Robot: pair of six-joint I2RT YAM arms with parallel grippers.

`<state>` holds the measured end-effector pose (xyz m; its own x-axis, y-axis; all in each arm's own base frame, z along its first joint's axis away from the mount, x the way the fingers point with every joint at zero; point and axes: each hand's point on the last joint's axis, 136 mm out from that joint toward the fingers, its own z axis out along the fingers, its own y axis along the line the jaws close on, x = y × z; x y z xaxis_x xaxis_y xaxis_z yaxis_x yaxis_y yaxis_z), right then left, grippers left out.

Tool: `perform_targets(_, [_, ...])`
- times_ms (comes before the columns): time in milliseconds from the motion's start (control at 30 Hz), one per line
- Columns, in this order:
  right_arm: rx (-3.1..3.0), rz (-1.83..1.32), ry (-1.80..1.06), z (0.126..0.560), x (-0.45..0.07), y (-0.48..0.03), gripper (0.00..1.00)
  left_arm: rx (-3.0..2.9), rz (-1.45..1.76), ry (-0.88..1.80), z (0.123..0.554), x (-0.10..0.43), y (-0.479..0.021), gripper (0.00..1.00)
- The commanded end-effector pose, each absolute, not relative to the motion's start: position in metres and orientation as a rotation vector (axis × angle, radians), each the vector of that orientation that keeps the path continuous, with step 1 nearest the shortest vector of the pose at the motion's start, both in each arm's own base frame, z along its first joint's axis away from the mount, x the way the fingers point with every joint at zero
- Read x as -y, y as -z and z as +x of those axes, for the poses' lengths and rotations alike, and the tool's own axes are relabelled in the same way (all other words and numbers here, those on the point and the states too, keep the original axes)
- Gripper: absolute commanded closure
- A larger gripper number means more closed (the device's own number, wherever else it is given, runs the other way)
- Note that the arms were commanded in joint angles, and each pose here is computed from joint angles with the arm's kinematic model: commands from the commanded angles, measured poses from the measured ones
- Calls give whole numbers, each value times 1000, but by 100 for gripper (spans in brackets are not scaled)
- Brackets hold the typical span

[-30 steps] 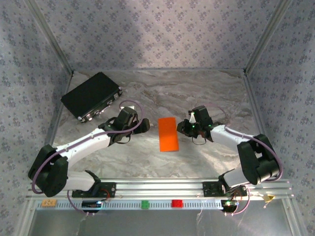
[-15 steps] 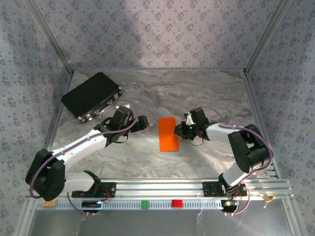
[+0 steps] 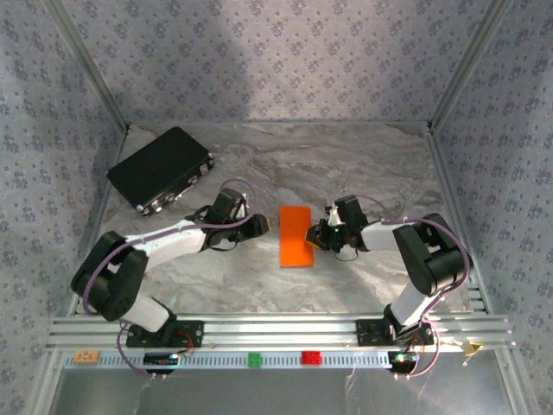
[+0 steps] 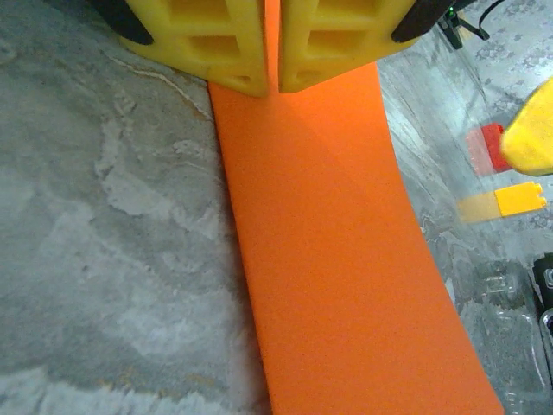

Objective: Fold a paper plane with a square sheet of paper (pick it up from the middle)
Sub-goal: Third fold the triangle at the center of the table.

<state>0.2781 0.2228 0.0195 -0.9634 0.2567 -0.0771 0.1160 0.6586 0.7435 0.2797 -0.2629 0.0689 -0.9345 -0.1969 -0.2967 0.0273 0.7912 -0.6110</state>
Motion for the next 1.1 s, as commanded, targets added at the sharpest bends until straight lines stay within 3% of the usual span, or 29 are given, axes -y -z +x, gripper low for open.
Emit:
perform_targets(0, [-2819, 442, -1074, 257, -205, 13, 87, -2600, -70, 1110, 286, 294, -88, 53])
perform_targets(267, [-2826, 452, -1056, 257, -203, 14, 87, -2682, -89, 1220, 283, 316, -64, 64])
perform_targets(1067, [-2826, 459, -1052, 258, -203, 12, 87, -2810, -67, 1282, 264, 338, -33, 75])
